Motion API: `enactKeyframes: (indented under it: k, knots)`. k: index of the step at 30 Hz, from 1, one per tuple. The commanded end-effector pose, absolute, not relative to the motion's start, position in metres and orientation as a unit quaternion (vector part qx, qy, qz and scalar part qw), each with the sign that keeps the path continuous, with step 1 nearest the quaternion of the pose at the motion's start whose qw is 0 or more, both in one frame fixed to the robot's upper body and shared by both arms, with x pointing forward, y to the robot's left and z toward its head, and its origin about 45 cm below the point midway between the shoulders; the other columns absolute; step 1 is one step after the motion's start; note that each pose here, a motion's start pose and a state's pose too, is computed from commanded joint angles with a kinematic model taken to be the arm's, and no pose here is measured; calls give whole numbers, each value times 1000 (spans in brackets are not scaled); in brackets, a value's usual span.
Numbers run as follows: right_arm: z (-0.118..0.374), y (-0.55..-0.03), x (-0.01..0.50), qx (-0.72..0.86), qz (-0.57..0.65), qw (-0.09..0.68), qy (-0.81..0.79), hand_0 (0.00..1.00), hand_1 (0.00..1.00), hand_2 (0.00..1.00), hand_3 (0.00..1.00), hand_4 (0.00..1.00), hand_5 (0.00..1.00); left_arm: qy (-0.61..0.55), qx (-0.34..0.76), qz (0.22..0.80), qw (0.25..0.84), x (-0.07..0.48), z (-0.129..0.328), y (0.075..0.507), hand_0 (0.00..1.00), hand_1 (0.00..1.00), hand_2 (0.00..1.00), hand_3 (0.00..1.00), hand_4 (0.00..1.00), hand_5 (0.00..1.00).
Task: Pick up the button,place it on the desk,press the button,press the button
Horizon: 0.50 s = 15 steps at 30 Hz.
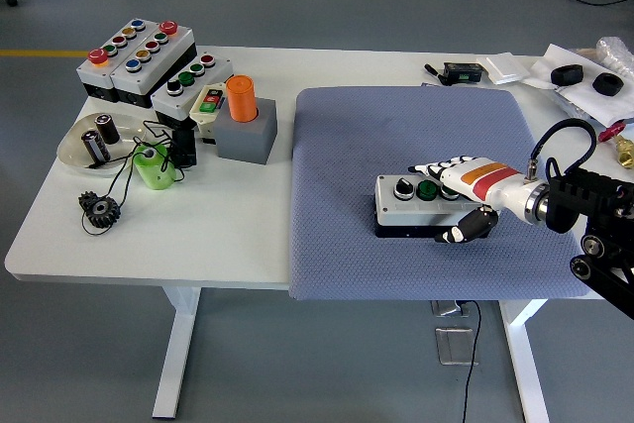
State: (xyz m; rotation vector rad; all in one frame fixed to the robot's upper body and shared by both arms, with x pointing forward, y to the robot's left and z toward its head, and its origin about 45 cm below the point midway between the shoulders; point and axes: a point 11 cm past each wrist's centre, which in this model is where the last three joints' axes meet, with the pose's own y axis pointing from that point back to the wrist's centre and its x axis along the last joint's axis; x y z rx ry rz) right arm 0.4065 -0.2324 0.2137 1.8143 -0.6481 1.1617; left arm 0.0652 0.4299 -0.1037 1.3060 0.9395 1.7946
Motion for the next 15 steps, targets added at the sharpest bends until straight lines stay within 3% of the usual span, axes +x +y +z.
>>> enactKeyframes:
  k: [7,8,13,14,15]
  knots:
    - [261,-245,400,720,463,374,-356,989,916,998,998,935,288,363,508,694,359,65,-104,430,651,707,701,498,327,998]
    - [267,-246,400,718,465,370,-364,914,838,964,998,919,315,363,508,694,359,65,-104,430,651,708,703,498,327,998]
    - [296,-263,395,688,486,361,-400,914,838,964,998,919,315,362,509,694,359,65,-103,431,651,708,703,498,327,998]
    - [297,-264,393,687,487,358,-403,552,417,531,927,885,368,362,509,694,358,65,-103,431,651,708,701,498,328,998]
    - [298,-265,392,687,488,354,-406,552,417,531,927,885,368,362,509,693,358,65,-103,431,651,708,701,498,328,998]
